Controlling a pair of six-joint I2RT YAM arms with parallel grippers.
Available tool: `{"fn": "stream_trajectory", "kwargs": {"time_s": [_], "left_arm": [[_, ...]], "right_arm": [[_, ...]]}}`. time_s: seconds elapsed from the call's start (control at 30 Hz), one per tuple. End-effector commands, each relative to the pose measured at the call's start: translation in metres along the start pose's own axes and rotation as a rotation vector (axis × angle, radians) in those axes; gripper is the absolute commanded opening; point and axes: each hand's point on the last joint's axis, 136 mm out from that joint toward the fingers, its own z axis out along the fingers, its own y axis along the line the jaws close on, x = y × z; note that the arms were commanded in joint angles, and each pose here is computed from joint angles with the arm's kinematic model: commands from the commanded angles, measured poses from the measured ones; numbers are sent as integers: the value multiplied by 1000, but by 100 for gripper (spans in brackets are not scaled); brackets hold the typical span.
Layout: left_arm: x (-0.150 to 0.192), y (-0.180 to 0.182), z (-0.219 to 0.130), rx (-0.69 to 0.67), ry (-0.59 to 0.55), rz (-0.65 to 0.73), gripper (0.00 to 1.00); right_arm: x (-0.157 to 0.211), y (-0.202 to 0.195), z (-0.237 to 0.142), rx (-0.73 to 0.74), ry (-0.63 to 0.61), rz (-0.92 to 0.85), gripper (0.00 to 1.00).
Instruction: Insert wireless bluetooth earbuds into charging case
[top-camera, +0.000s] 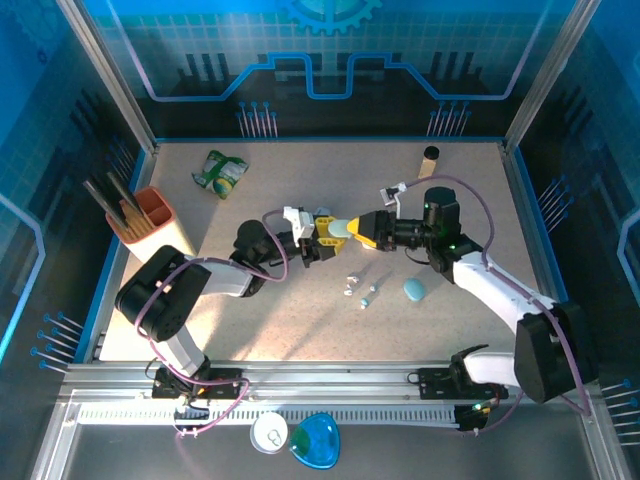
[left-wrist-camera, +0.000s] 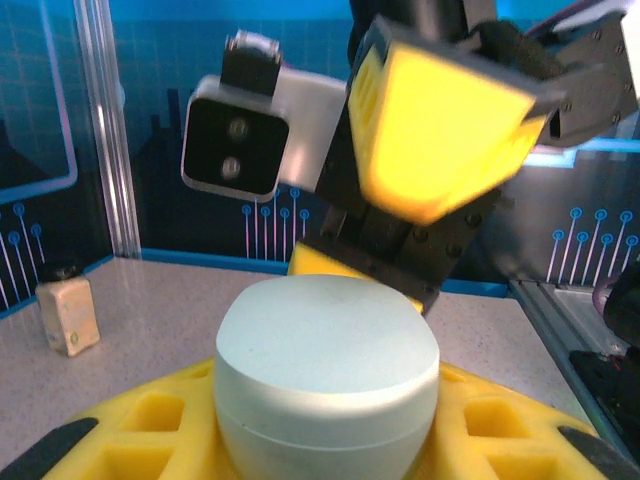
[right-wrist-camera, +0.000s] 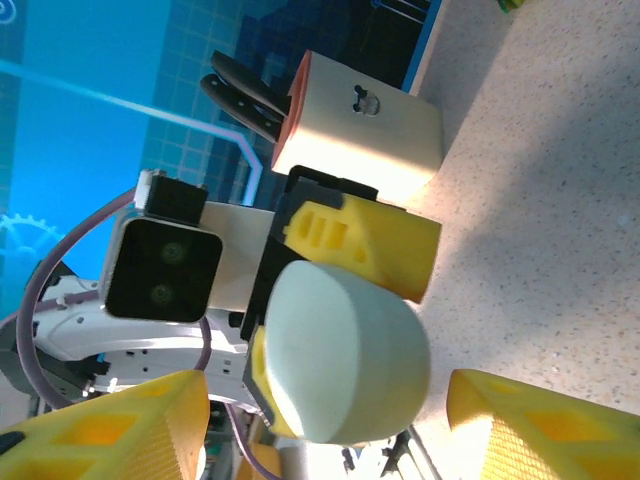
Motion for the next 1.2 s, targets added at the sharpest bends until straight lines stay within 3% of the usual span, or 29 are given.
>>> {"fn": "stream_trajectory", "kwargs": {"time_s": [0.0, 0.2, 0.37, 0.47, 0.63, 0.73, 1.03, 1.17], "left_arm": [[-25, 0, 9, 5, -62, 96, 33], [-22, -4, 9, 30, -55, 97, 33], [-17, -3, 7, 14, -46, 107, 34], [-15, -2, 6, 6, -43, 111, 38], [-10, 1, 1, -41, -17, 137, 74], [1, 1, -4, -57, 52, 132, 88], [41, -12, -19, -56, 234, 62, 99], [48, -15, -20, -55, 270, 48, 99]], "right_arm": [[-1, 8, 5, -60, 6, 27, 64], [-7, 8, 6, -75, -16, 54, 53], [-7, 0, 8, -65, -10, 88, 28], [-10, -3, 7, -58, -21, 89, 20], [-19, -23, -5, 1, -79, 101, 19], [-23, -50, -22, 97, -132, 108, 19], [-7, -168, -98, 601, -257, 198, 19], [1, -195, -109, 690, -237, 221, 20]]}}
